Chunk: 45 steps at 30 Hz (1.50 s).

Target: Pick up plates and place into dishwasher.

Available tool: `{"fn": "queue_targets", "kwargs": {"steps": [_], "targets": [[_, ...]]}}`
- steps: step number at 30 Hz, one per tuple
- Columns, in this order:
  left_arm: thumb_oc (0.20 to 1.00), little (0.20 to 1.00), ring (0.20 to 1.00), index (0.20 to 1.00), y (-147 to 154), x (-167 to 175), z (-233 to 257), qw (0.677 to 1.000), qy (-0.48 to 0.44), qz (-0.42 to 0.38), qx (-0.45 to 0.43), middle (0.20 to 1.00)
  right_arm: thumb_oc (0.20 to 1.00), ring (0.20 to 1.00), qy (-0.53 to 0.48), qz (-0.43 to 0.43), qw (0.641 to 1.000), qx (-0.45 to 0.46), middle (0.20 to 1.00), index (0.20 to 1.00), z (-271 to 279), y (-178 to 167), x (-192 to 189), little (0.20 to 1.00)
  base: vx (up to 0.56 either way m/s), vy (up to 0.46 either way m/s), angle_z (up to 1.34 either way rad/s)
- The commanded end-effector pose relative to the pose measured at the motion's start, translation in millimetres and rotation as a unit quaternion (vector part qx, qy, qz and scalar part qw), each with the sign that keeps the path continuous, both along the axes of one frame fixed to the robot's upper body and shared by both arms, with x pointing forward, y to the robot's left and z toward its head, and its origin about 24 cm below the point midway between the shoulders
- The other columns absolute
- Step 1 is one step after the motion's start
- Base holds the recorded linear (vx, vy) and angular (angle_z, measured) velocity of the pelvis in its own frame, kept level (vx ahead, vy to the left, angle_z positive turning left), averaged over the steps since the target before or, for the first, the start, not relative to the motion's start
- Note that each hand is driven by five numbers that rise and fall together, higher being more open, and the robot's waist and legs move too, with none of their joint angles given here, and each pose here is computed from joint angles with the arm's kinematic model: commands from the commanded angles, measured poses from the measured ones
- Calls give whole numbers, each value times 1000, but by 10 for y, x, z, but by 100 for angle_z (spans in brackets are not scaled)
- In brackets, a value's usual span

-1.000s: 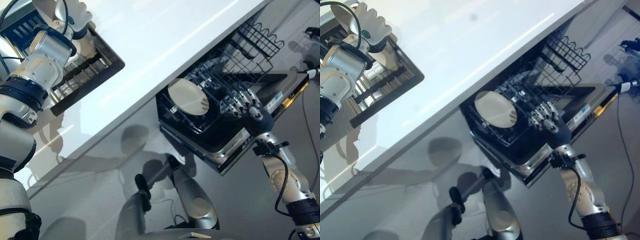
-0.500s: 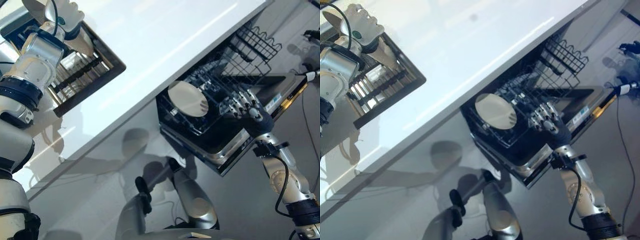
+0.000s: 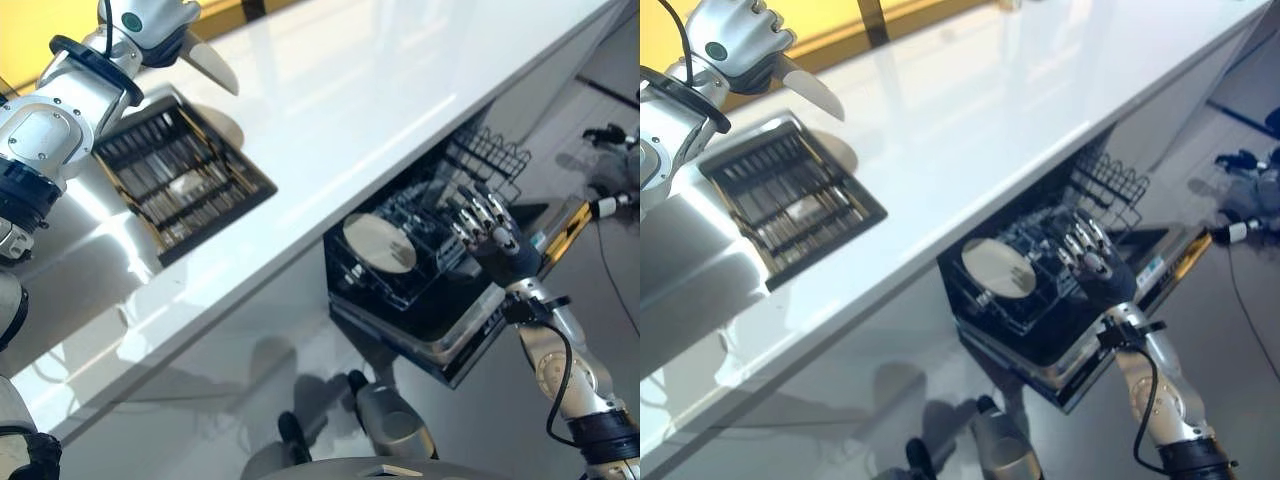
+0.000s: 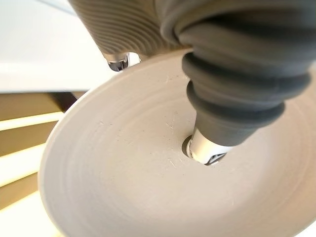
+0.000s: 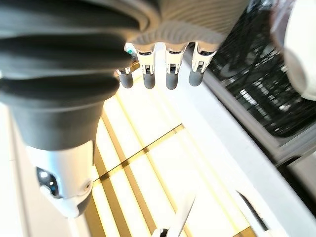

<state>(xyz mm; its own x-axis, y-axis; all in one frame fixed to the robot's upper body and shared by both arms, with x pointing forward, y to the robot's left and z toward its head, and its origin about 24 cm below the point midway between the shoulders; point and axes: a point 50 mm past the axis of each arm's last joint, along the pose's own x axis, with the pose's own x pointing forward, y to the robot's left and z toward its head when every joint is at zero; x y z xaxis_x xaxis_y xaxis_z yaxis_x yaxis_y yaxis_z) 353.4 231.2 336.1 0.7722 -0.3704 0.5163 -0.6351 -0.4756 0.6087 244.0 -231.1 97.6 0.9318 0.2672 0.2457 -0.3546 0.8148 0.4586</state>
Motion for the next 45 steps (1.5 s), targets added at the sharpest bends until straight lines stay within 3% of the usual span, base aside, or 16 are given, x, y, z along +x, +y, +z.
{"fn": "queue_targets", "kwargs": {"steps": [1, 6, 11, 19, 27, 33, 40, 45], "targets": [[200, 200, 200, 200, 342, -202, 161, 989, -57, -26, -135, 200, 1000, 1000, -70, -38, 997, -12, 1000, 1000, 254, -54, -54, 1000, -33, 23, -1], [200, 200, 200, 200, 283, -286, -134, 949, -47, -140, -279, 200, 1000, 1000, -82, -62, 994, -31, 1000, 1000, 242, -35, -82, 1000, -68, 25, 1], [200, 200, 200, 200, 116, -399, -435, 880, -9, -245, -408, 200, 1000, 1000, -103, -82, 990, -47, 1000, 1000, 295, -22, -111, 1000, -85, -1, 3], [200, 200, 200, 200, -173, -579, -871, 701, 48, -393, -593, 200, 1000, 1000, -134, -104, 979, -117, 1000, 1000, 318, 69, -114, 1000, -76, 3, 2], [200, 200, 200, 200, -559, -670, -1241, 553, 155, -456, -680, 200, 1000, 1000, -181, -173, 931, -264, 1000, 1000, 471, 14, -78, 1000, -75, -7, -3], [200, 200, 200, 200, -985, -682, -1464, 399, 253, -496, -728, 200, 1000, 1000, -162, -170, 946, -222, 1000, 1000, 492, 111, 68, 1000, -26, -9, -1], [200, 200, 200, 200, -1287, -706, -1534, 321, 293, -509, -743, 200, 1000, 1000, -159, -142, 958, -193, 1000, 1000, 488, 364, 174, 1000, -10, -16, -1], [200, 200, 200, 200, -1356, -730, -1605, 336, 306, -490, -744, 200, 1000, 1000, -178, -121, 958, -188, 1000, 1000, 592, 503, 195, 1000, -7, -15, 0]]}}
